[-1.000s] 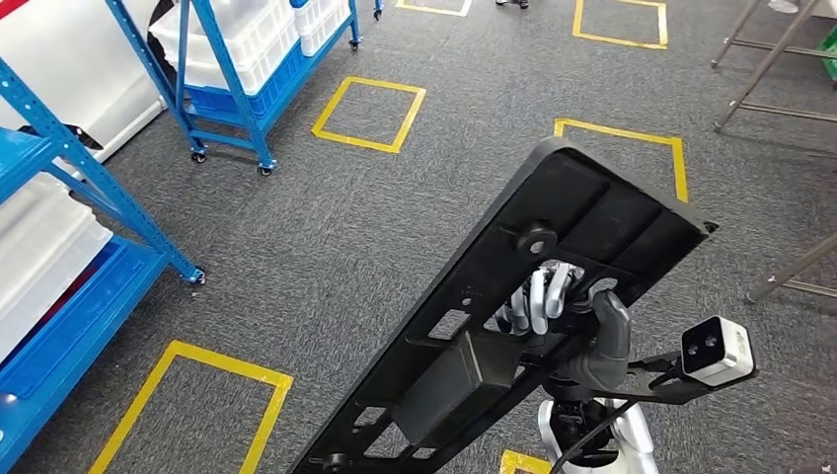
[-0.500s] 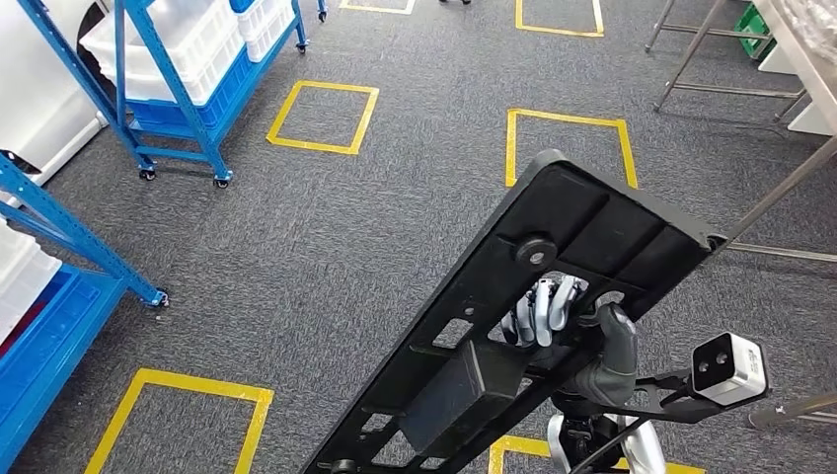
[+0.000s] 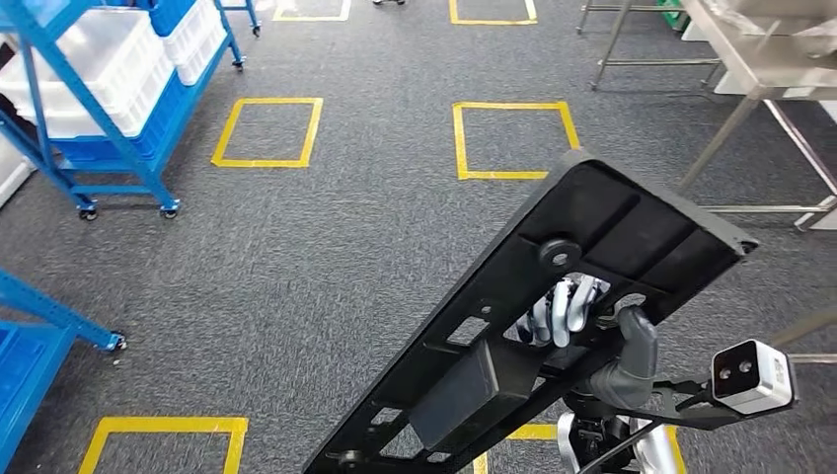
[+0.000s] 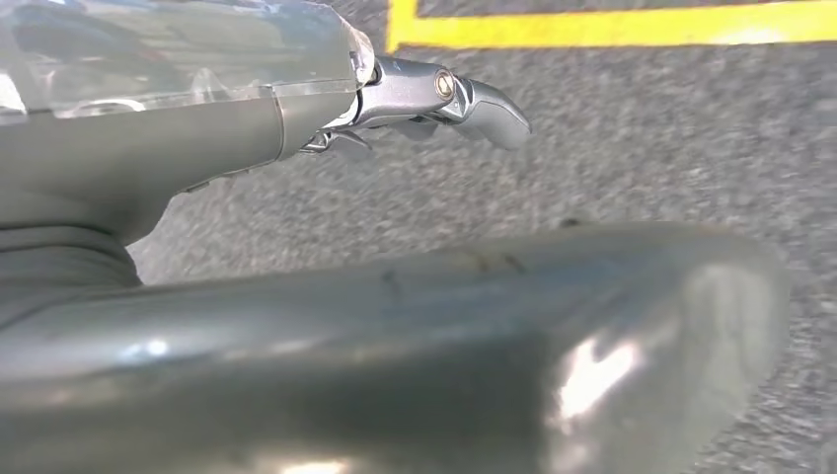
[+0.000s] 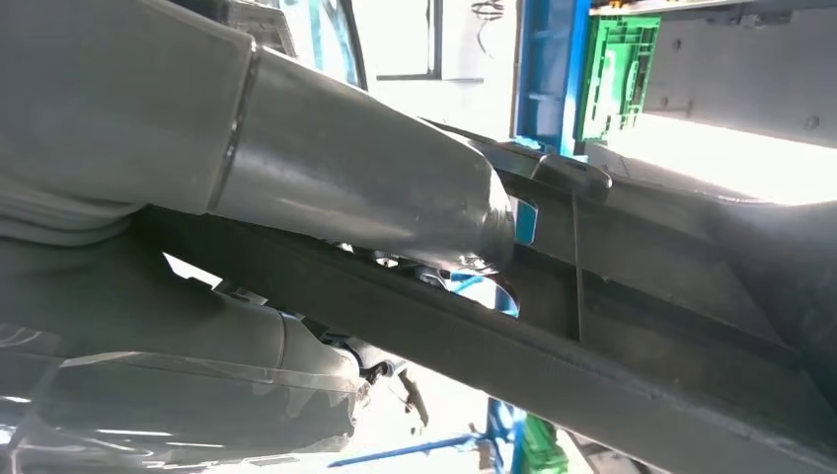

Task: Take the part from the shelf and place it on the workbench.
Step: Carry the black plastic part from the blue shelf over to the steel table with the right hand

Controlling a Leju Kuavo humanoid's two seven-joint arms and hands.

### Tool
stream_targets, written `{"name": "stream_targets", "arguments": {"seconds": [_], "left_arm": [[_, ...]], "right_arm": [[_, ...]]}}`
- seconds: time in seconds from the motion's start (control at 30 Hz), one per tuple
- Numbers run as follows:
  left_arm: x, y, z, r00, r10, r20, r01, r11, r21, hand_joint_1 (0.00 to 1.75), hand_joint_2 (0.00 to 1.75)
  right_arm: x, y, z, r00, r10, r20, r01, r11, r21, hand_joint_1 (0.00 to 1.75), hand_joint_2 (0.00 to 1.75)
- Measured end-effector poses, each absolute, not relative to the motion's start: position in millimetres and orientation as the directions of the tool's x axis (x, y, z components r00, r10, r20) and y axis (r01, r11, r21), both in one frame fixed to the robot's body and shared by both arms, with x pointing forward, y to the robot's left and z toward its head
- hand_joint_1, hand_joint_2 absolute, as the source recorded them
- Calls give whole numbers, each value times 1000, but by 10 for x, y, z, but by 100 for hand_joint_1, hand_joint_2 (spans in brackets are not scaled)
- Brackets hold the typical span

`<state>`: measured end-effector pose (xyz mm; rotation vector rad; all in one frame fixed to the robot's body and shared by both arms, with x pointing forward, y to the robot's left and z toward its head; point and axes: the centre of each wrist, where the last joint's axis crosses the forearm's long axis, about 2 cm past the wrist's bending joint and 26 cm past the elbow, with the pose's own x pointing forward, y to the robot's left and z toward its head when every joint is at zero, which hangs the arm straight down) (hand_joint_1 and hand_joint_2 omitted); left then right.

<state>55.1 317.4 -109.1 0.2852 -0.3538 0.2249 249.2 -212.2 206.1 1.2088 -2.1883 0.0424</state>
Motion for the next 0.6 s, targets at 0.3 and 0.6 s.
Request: {"name": "stream_targets", "arguments": {"seconds": [0.3, 0.6], "left_arm": [[591, 3237, -1083, 903, 163, 398, -271, 934, 233, 0, 0], [601, 3241, -1081, 910, 146, 389, -252, 938, 237, 0, 0]], "right_arm": [[2483, -2151, 2045, -416, -735, 536, -760, 605, 239, 175, 0], [2533, -2147, 2075, -437, -726, 531, -748, 621, 234, 175, 0]]}}
